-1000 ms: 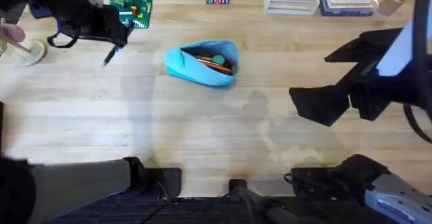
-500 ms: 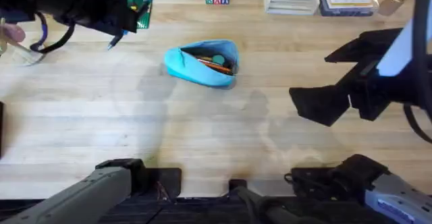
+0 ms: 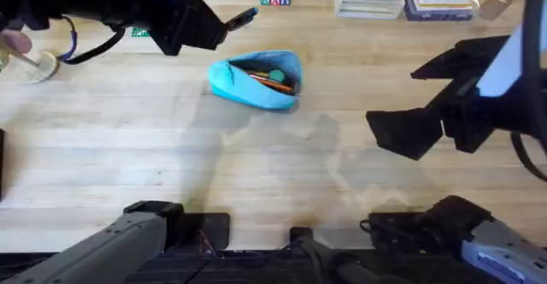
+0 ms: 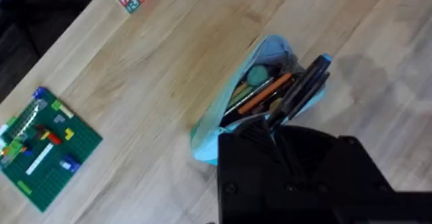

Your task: Unzip the bag, pick up the pens from the table one at a time and place them inside, then zip the bag closed.

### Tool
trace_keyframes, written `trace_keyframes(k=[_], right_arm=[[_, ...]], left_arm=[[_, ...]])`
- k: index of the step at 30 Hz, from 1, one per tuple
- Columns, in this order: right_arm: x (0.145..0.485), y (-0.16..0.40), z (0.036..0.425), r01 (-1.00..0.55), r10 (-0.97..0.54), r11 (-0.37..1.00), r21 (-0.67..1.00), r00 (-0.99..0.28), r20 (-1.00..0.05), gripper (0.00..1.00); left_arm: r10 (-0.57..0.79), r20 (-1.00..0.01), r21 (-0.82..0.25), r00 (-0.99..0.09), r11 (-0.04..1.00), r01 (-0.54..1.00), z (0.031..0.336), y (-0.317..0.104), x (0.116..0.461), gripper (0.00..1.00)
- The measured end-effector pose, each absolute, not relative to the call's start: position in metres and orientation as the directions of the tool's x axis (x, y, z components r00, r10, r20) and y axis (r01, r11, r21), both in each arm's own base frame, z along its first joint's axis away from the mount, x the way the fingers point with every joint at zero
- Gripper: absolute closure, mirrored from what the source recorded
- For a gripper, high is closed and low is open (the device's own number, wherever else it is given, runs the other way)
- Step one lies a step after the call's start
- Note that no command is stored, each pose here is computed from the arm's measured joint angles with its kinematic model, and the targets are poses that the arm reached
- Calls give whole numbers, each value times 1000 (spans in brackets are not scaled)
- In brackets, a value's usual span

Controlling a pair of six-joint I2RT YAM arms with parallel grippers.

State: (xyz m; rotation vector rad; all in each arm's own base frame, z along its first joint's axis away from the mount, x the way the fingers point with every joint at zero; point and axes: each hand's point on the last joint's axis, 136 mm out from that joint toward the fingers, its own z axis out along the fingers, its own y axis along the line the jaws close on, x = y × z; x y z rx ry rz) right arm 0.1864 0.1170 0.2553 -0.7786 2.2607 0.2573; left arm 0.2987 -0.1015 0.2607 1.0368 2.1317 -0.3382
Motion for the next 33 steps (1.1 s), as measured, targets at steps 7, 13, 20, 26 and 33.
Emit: trace_keyframes(k=[7, 13, 20, 26, 33], right_arm=[[186, 117, 255, -602, -458, 798, -42, -558, -692, 4], [186, 117, 255, -602, -458, 798, -42, -558, -692, 4], [186, 117, 255, -602, -458, 798, -42, -558, -692, 3], [186, 117, 255, -602, -458, 798, -42, -558, -692, 3], [186, 117, 255, -602, -458, 798, -42, -558, -692, 3]], left_arm=[[550, -755, 26, -357, 569, 822, 262, -120, 301, 957], [546, -776, 18, -316, 520, 854, 258, -137, 310, 957], [556, -791, 40, -256, 464, 885, 257, -158, 316, 957], [560, -789, 30, -254, 447, 894, 253, -164, 317, 956], [563, -777, -3, -282, 445, 895, 242, -165, 320, 956]])
